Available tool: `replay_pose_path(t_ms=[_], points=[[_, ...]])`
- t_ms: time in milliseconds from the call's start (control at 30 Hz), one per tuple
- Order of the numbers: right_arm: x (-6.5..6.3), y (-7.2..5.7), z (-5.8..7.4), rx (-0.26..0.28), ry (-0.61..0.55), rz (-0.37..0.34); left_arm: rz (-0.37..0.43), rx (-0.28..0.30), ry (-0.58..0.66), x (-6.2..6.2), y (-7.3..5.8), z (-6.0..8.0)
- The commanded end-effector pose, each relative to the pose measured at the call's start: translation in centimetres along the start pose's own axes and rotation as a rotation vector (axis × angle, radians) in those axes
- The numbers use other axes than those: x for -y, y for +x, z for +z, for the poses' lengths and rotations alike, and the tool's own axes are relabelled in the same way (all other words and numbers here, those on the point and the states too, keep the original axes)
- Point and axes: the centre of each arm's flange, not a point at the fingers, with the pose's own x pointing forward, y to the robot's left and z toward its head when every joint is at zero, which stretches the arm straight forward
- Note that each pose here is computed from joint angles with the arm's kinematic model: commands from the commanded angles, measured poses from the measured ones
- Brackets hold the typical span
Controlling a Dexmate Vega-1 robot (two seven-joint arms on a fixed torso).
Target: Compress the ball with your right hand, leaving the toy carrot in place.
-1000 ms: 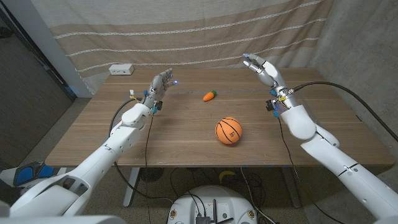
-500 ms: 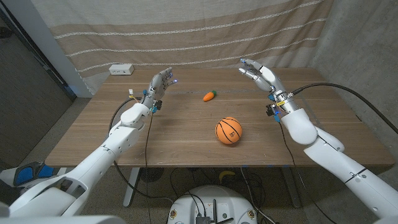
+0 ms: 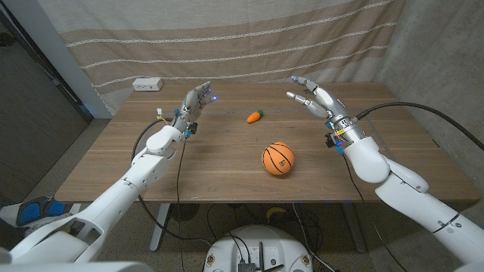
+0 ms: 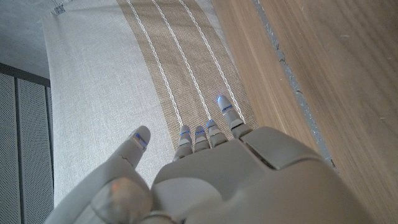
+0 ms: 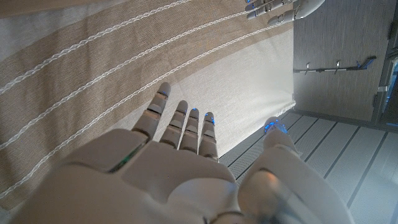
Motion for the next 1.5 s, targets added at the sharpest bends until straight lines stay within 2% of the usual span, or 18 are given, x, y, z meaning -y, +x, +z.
replay_pose_path(t_ms=[33, 433, 833, 1033, 1500], points=[[-0.2, -1.5, 1.8, -0.03, -0.119, 0.04, 0.007, 0.004, 0.006, 0.4, -0.9, 0.2], [-1.0, -2.1, 2.6, -0.061, -0.195, 0.082, 0.017, 0.0, 0.007, 0.5, -1.8, 0.0], [-2.3, -1.6, 3.1, -0.074, -0.248, 0.143, 0.016, 0.005, 0.009, 0.1, -2.2, -0.2], [-3.0, -1.3, 3.2, -0.068, -0.252, 0.152, 0.013, 0.007, 0.008, -0.2, -2.2, -0.2], [-4.4, -0.6, 3.6, -0.079, -0.273, 0.224, 0.009, 0.01, 0.009, -0.6, -2.1, -0.2]])
